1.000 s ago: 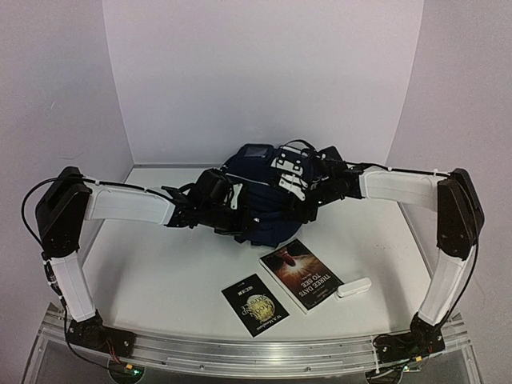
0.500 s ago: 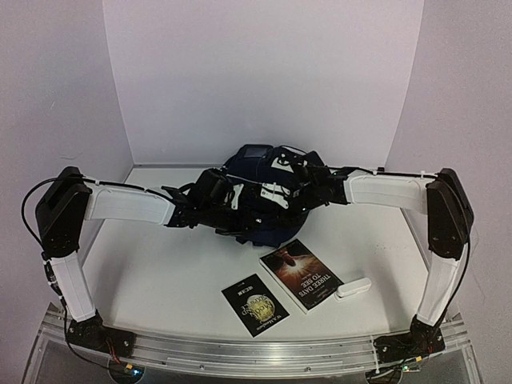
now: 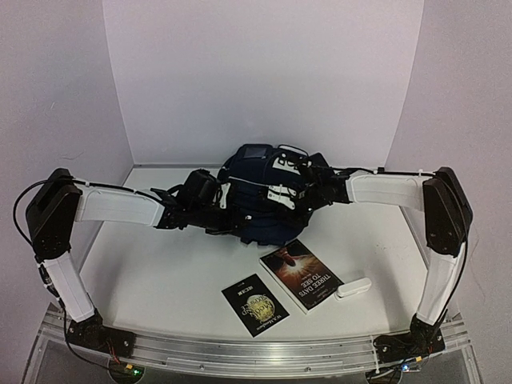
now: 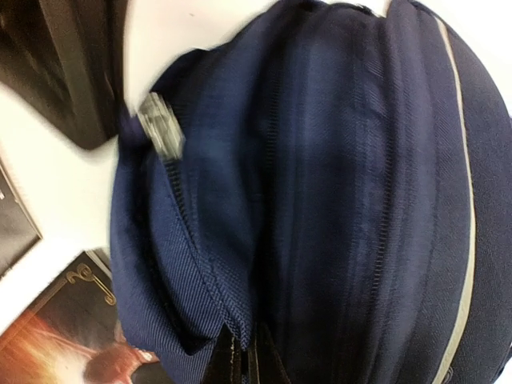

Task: Pack the student bag
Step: Zip the student bag at the center of the board, then adjust the student bag at the center of the board.

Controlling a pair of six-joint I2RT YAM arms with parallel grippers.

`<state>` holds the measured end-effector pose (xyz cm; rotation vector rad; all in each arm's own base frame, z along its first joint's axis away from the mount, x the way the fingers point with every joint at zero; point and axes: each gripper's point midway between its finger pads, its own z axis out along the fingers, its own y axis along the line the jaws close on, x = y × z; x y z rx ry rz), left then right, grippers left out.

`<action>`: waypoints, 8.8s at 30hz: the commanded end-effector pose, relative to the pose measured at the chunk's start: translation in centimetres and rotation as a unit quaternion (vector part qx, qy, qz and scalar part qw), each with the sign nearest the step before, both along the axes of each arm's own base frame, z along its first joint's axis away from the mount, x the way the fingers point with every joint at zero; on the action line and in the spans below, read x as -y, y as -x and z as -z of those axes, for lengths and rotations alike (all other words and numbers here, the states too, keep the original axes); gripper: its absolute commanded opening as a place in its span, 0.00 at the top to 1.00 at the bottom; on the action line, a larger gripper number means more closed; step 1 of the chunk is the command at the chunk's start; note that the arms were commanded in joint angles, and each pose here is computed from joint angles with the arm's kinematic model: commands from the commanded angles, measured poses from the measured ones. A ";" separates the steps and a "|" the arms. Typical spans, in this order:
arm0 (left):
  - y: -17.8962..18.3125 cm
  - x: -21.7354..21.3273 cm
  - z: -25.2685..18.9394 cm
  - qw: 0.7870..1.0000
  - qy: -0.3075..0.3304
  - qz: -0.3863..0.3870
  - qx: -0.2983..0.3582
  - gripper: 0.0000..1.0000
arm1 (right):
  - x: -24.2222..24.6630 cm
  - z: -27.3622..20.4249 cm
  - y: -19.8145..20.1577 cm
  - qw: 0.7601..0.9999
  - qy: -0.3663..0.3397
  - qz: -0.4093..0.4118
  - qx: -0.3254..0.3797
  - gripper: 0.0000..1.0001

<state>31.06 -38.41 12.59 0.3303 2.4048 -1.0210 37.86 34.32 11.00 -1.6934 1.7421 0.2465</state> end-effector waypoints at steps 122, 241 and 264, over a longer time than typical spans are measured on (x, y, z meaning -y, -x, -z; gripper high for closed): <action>-2.9 -2.2 0.7 0.999 0.018 -0.046 -0.013 1.00 | 2.0 0.5 -0.5 0.997 0.021 0.075 0.003 0.67; -8.0 -13.7 -2.6 0.990 0.053 -0.129 -0.001 0.20 | 7.3 -5.3 -8.6 0.919 -0.149 0.314 -0.185 0.21; -9.3 -9.7 4.2 0.987 0.061 -0.131 -0.070 0.41 | 4.3 3.6 -5.4 0.825 -0.185 0.304 -0.439 0.30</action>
